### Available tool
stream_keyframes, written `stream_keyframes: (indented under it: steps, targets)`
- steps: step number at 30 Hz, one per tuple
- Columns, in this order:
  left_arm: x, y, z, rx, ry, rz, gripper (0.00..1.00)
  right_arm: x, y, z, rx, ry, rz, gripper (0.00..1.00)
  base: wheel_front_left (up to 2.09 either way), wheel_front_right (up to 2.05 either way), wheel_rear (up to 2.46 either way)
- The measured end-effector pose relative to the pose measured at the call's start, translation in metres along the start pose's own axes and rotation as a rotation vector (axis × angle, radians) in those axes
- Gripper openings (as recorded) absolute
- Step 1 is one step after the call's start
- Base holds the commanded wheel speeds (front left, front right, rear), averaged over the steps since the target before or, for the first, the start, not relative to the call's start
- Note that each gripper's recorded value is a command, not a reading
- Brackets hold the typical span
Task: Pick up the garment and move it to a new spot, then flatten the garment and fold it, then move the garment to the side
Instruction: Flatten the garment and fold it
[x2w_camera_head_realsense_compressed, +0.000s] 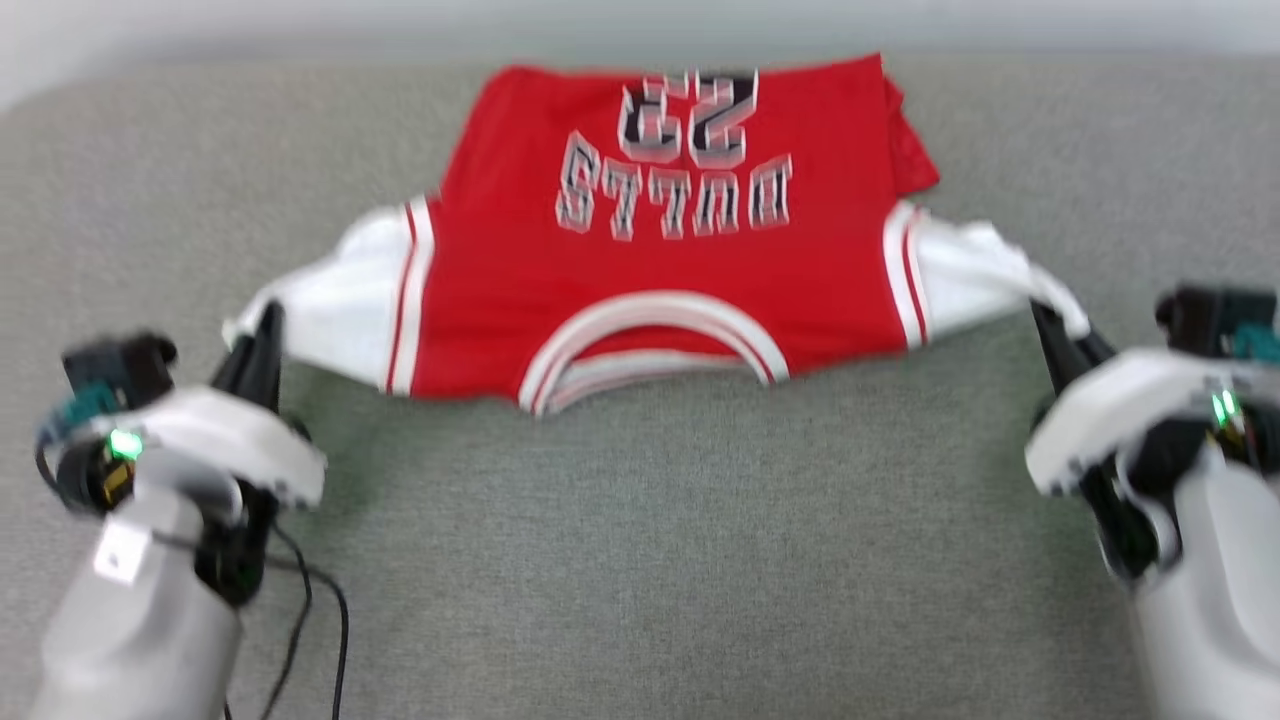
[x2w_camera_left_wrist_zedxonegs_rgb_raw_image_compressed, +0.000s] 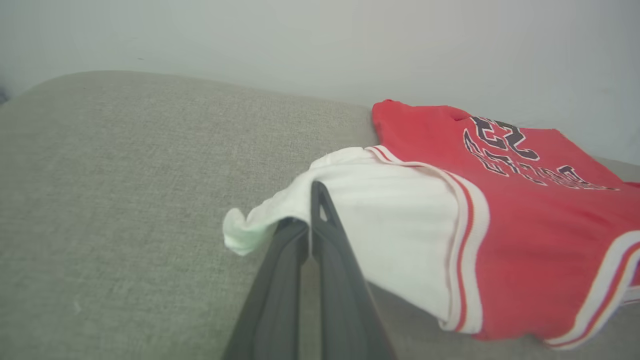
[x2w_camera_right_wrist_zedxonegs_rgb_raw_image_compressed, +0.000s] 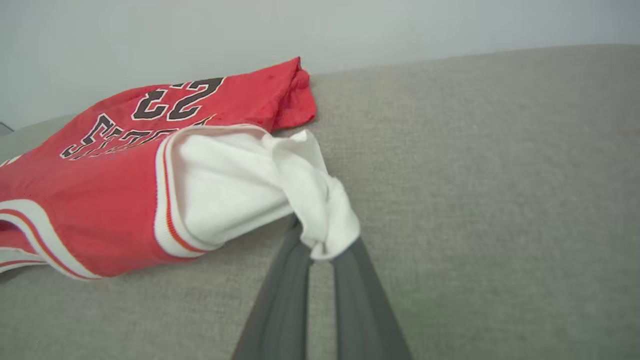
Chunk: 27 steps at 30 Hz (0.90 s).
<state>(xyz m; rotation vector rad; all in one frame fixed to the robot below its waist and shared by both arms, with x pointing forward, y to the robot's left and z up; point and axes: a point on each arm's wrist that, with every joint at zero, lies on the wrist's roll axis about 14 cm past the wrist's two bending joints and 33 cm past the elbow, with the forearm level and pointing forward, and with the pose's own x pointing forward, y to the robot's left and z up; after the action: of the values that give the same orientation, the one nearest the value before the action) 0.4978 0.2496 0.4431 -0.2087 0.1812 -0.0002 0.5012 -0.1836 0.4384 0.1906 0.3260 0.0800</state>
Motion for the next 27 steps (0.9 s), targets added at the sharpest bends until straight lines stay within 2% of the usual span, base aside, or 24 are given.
stream_keyframes:
  steps: [14, 21, 27]
  targets:
    - [-0.123, 0.006, -0.03, -0.021, 0.048, 0.073, 0.0, -0.134, -0.029, -0.041, 0.094, 0.08, -0.127, 0.0, 0.0, 0.0, 0.0]
    - [-0.173, 0.003, -0.036, -0.015, 0.081, 0.101, 0.0, -0.183, -0.035, -0.062, 0.086, 0.156, -0.152, 0.0, 0.0, 0.0, 0.0]
    - [-0.196, 0.001, -0.032, -0.007, 0.103, 0.102, 0.0, -0.21, -0.03, -0.095, 0.062, 0.303, -0.141, 0.0, 0.0, 0.0, 0.0]
